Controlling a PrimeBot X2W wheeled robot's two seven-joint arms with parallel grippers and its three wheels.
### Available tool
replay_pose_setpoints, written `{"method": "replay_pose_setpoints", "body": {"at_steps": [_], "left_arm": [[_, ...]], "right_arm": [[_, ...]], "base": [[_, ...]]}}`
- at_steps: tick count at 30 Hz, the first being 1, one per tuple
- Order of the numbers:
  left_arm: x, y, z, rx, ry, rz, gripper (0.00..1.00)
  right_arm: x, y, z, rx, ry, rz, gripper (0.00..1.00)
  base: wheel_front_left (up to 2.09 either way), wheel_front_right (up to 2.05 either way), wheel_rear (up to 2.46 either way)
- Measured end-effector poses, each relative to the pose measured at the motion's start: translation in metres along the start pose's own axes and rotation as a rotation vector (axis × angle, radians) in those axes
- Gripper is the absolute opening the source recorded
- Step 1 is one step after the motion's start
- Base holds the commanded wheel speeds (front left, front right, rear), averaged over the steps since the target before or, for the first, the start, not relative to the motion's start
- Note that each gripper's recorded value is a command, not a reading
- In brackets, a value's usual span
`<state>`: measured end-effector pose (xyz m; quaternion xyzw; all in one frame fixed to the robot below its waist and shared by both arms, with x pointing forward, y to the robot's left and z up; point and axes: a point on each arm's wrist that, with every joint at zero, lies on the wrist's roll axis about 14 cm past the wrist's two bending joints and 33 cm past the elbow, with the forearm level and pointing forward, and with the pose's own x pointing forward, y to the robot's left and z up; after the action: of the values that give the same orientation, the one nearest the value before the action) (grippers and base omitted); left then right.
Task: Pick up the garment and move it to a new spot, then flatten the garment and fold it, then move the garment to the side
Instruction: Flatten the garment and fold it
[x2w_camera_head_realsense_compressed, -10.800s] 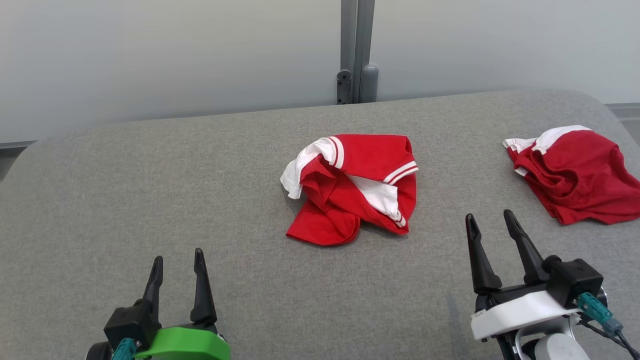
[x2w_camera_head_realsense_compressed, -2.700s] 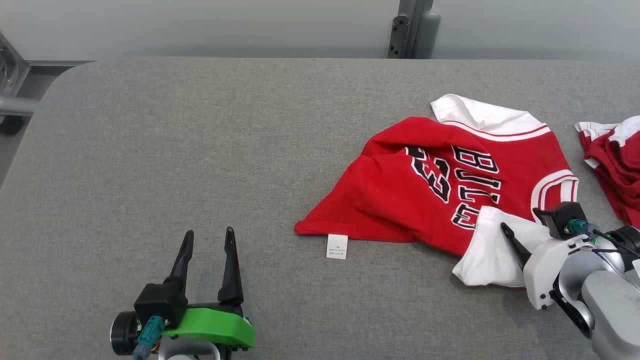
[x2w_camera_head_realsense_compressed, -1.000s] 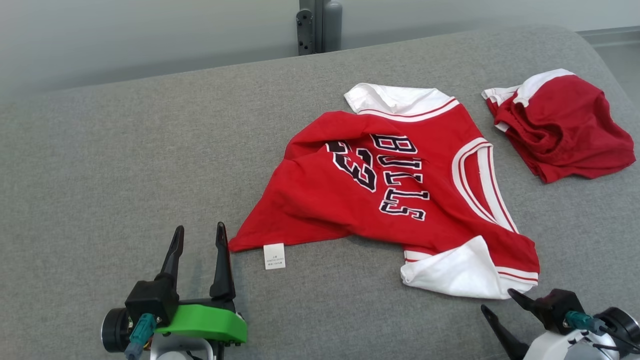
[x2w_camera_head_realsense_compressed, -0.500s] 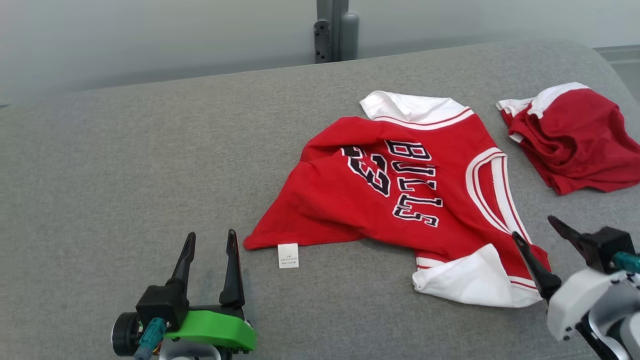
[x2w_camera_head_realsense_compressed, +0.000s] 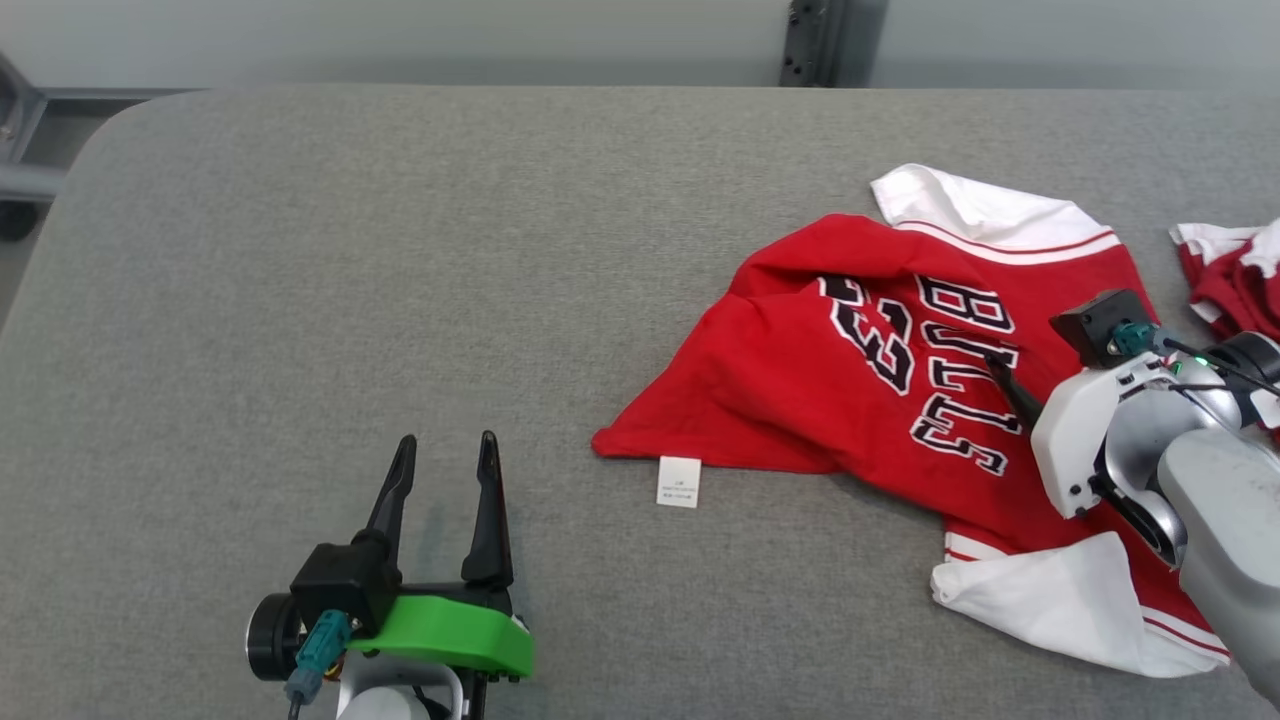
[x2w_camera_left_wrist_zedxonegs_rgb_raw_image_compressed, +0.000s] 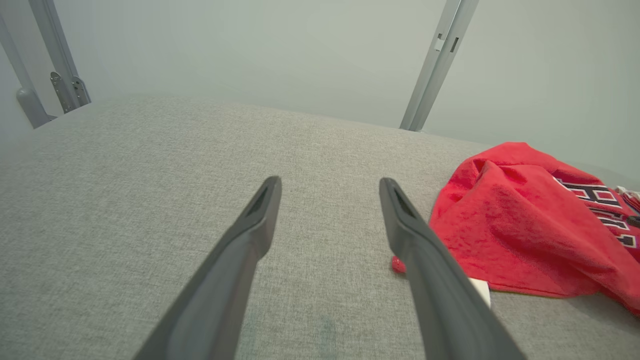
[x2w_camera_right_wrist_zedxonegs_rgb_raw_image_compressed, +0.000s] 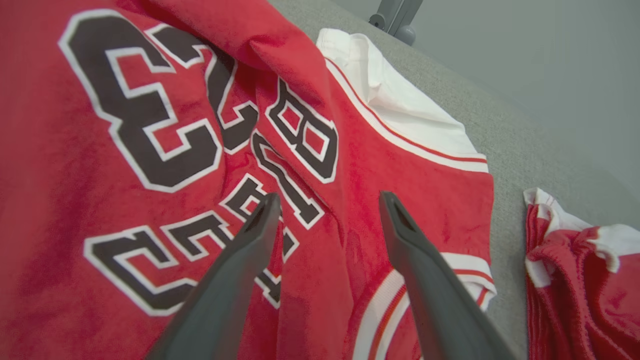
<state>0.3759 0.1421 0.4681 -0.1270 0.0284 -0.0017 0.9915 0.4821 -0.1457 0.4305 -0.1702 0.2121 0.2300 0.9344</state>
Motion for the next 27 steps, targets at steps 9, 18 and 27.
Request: {"method": "replay_pose_setpoints", "body": {"at_steps": [9,18,27], "left_arm": [[-0.01,0.033,0.0,-0.009,0.005,0.119,1.0],[-0.016,0.053,-0.003,0.001,0.022,0.192,1.0],[-0.016,0.062,-0.004,0.012,0.028,0.223,1.0]], "right_arm": [[0.057,0.016,-0.012,-0.03,0.142,0.074,0.0],[0.105,0.004,0.063,-0.09,-0.071,0.059,0.0],[0.128,-0.012,0.14,-0.101,-0.316,-0.001,0.0]], "base": [[0.0,0.0,0.0],[0.0,0.0,0.0],[0.0,0.0,0.0]]}}
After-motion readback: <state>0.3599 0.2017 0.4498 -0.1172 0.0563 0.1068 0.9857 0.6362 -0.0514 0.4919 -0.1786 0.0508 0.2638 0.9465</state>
